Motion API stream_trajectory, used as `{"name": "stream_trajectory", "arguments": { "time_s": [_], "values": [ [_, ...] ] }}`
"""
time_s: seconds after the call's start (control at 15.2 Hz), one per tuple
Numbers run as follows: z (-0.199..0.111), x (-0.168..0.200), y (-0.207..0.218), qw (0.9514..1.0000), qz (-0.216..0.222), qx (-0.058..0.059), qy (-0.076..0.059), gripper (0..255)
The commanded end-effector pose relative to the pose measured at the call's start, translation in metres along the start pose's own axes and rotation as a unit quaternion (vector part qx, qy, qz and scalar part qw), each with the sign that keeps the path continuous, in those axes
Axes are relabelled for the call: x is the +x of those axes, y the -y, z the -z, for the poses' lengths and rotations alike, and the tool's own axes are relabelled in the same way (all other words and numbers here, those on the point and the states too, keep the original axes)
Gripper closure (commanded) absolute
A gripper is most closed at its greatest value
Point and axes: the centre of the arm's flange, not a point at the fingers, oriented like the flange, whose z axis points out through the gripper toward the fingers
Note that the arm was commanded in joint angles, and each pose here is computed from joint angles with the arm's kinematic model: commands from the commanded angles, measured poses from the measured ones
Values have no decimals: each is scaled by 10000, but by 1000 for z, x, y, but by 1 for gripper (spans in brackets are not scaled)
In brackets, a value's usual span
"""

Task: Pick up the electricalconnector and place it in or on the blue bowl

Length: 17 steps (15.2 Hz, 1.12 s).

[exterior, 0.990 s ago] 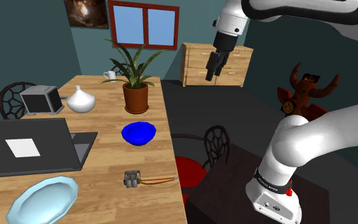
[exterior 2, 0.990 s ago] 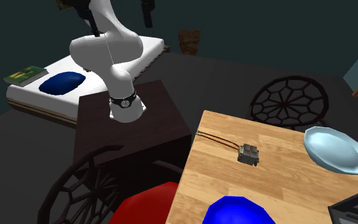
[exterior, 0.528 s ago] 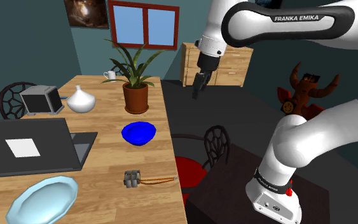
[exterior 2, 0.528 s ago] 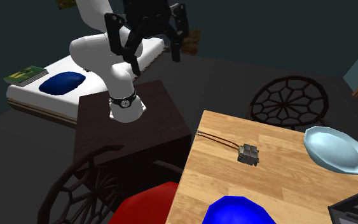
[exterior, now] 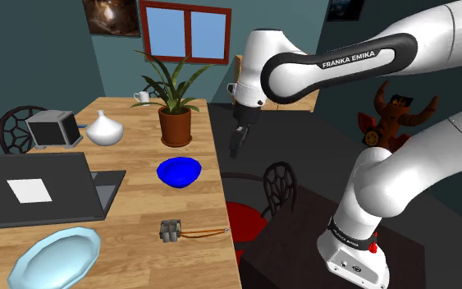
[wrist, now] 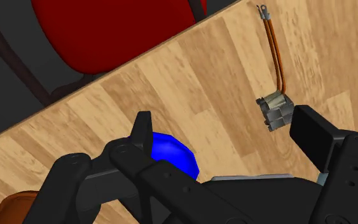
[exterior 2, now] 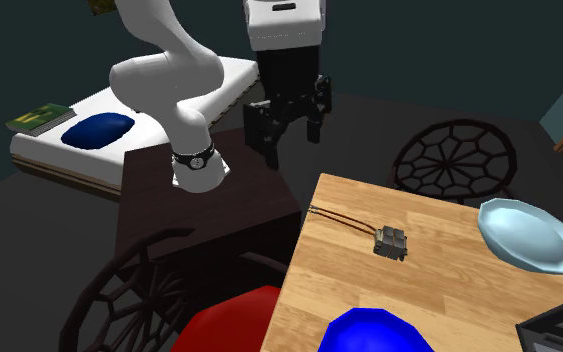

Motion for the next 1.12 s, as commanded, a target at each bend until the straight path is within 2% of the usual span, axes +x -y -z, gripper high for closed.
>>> {"name": "stream_trajectory", "arguments": {
  "time_s": [0.0, 0.53, 1.06],
  "values": [
    [-20, 9, 10, 9998, 183, 18, 10, 0],
    [-108, 33, 63, 9958, 903, 87, 101, 0],
    [-196, 48, 119, 9865, 1618, 157, 192, 0]
  ]
}}
